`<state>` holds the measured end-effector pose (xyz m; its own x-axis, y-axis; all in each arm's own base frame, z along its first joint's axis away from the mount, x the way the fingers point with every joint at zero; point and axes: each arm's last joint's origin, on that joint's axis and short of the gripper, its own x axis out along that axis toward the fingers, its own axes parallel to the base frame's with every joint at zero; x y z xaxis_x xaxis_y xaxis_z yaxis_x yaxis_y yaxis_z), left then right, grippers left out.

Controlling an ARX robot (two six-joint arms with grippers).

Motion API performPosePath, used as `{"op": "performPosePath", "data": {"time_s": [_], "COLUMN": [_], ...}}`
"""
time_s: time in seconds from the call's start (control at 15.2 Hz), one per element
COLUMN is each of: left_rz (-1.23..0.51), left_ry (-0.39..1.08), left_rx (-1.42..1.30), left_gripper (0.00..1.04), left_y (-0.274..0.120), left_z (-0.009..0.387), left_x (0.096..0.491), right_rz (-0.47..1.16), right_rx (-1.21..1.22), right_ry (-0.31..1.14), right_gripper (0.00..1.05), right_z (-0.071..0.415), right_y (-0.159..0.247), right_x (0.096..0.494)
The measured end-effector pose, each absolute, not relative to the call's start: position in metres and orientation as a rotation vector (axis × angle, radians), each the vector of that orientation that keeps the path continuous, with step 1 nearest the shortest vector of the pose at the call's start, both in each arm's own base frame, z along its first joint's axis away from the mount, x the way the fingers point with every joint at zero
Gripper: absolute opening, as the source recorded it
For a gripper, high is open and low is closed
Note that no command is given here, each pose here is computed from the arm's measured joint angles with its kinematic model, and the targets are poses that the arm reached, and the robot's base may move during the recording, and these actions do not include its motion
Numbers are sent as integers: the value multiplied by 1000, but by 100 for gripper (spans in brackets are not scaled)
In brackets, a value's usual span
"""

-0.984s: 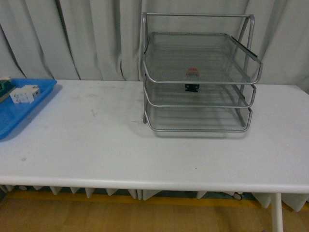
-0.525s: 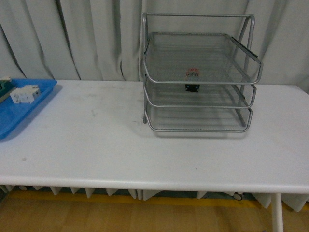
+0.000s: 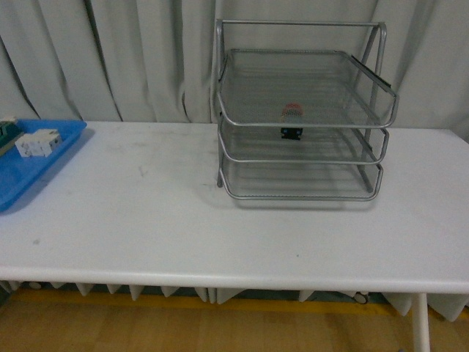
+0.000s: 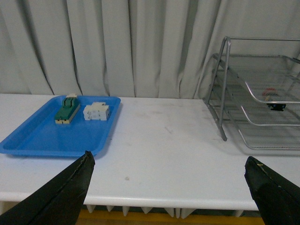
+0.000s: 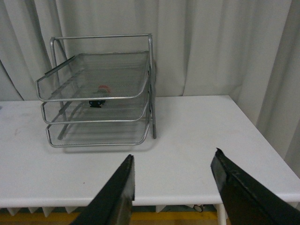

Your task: Place button on rack with both arms

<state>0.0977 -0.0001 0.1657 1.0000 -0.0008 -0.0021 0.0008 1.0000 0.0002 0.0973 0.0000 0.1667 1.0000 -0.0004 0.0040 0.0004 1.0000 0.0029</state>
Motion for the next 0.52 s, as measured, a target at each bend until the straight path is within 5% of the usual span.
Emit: {"op": "performPosePath", "data": {"time_s": [0.26,0.52], "left_rz": [-1,-1], "left_ry": [2,2], "left_rx": [1,0], "left_gripper": [98,98], "left_y": [0,0], "left_z": [166,166], "left_x": [98,98], "right_rz": [0,0], "right_rx": [3,3], "right_ry": [-4,-4], "right_gripper": [97,98], "right_z": [167,167], "right_y": [0,0], "right_x": [97,97]}}
